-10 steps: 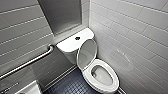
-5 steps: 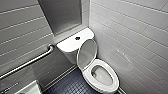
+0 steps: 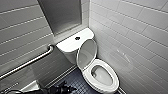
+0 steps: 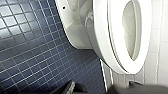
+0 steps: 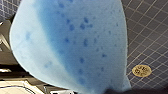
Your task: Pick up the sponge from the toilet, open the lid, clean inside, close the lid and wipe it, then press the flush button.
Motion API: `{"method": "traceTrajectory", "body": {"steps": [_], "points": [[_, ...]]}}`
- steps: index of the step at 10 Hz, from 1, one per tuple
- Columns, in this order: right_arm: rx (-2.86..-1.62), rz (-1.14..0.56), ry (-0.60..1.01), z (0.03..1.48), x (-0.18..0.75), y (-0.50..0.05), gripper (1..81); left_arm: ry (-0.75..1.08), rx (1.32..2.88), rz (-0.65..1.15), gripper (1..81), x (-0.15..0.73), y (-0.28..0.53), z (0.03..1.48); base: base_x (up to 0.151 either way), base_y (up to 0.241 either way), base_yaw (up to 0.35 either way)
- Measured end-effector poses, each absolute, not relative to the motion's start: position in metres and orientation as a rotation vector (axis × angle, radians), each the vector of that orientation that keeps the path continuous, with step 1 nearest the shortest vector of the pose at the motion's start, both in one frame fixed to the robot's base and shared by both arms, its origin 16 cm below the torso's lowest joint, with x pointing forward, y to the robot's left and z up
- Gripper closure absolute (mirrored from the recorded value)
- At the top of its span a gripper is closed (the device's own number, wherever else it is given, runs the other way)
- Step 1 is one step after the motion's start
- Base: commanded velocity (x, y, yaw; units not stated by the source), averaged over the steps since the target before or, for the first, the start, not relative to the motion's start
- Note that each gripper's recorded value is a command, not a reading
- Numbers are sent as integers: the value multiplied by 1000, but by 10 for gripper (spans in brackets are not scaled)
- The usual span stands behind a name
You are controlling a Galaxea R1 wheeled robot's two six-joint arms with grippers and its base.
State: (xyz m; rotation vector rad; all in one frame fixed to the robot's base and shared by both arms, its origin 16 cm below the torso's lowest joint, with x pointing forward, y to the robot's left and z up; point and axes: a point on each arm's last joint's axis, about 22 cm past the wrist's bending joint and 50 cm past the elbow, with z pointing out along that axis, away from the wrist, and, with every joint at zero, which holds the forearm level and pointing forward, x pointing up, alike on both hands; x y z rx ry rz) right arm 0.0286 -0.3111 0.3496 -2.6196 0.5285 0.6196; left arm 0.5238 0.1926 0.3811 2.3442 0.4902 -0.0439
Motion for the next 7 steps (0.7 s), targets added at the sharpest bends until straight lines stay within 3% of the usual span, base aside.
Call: {"method": "traceTrajectory", "body": {"steps": [7], "points": [[-2586, 597, 525, 356, 33, -294, 811, 814, 2288, 144, 10, 684, 215, 392, 0, 0, 0]]}}
